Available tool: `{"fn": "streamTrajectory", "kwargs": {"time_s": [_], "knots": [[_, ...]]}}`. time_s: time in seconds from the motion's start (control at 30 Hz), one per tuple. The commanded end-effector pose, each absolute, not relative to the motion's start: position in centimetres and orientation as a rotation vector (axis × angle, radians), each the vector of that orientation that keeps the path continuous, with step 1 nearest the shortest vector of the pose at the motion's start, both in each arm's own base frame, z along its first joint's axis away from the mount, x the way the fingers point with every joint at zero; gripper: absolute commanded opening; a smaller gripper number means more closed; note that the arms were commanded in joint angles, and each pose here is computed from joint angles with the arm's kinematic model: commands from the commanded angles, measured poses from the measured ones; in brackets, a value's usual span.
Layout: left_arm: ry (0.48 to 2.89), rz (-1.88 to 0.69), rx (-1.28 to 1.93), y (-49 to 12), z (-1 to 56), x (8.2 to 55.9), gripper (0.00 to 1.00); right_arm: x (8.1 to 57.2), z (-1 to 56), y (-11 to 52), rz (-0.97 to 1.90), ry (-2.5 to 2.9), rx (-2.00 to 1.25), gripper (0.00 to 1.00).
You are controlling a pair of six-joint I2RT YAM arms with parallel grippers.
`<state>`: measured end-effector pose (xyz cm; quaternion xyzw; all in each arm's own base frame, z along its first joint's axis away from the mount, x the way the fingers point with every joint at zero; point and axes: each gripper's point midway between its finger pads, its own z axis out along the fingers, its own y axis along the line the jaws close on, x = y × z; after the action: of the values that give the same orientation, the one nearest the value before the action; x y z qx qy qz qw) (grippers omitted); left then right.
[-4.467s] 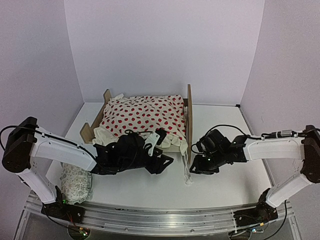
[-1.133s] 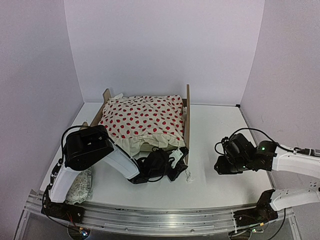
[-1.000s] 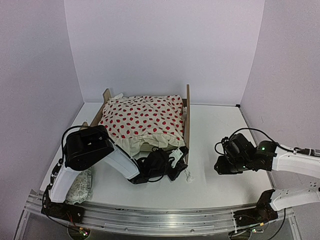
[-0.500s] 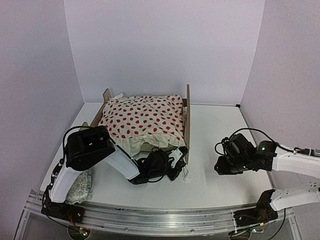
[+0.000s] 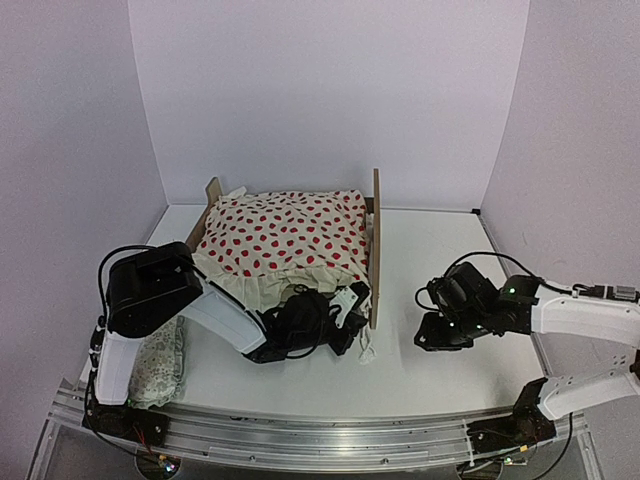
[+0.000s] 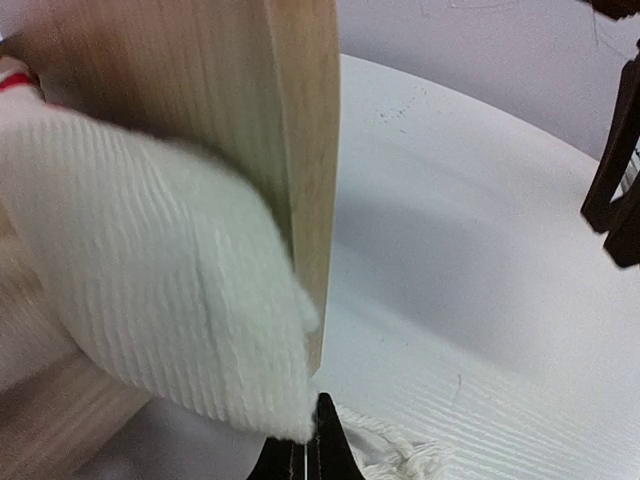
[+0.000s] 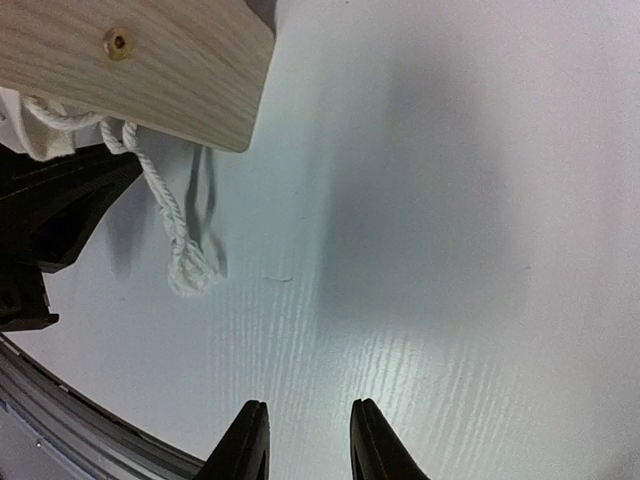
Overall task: Set up the pet bed
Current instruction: Tie the right ropes of the mattress at the bed frame base.
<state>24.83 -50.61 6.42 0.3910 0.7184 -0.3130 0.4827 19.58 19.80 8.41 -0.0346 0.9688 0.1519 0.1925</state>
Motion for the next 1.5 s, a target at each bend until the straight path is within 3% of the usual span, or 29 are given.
{"fn": "streamTrajectory", "kwargs": {"time_s": [0.0, 0.23, 0.8, 1.47], "knots": [[1.704, -0.815, 0.915, -50.5, 10.5, 24.7, 0.00, 20.5, 10.7, 23.7, 0.667, 2.675, -0.087, 0.28], [1.701, -0.846, 0.913, -50.1, 11.5, 24.1, 0.00, 21.1, 10.6, 27.5, 0.861, 2.658, -0.023, 0.23], [1.705, -0.876, 0.944, -49.3, 12.1, 20.9, 0.00, 21.2, 9.5, 31.4, 0.965, 2.658, 0.037, 0.18], [1.698, -0.937, 0.937, -48.2, 13.7, 19.4, 0.00, 23.0, 7.6, 31.6, 0.843, 2.634, 0.080, 0.16]]}}
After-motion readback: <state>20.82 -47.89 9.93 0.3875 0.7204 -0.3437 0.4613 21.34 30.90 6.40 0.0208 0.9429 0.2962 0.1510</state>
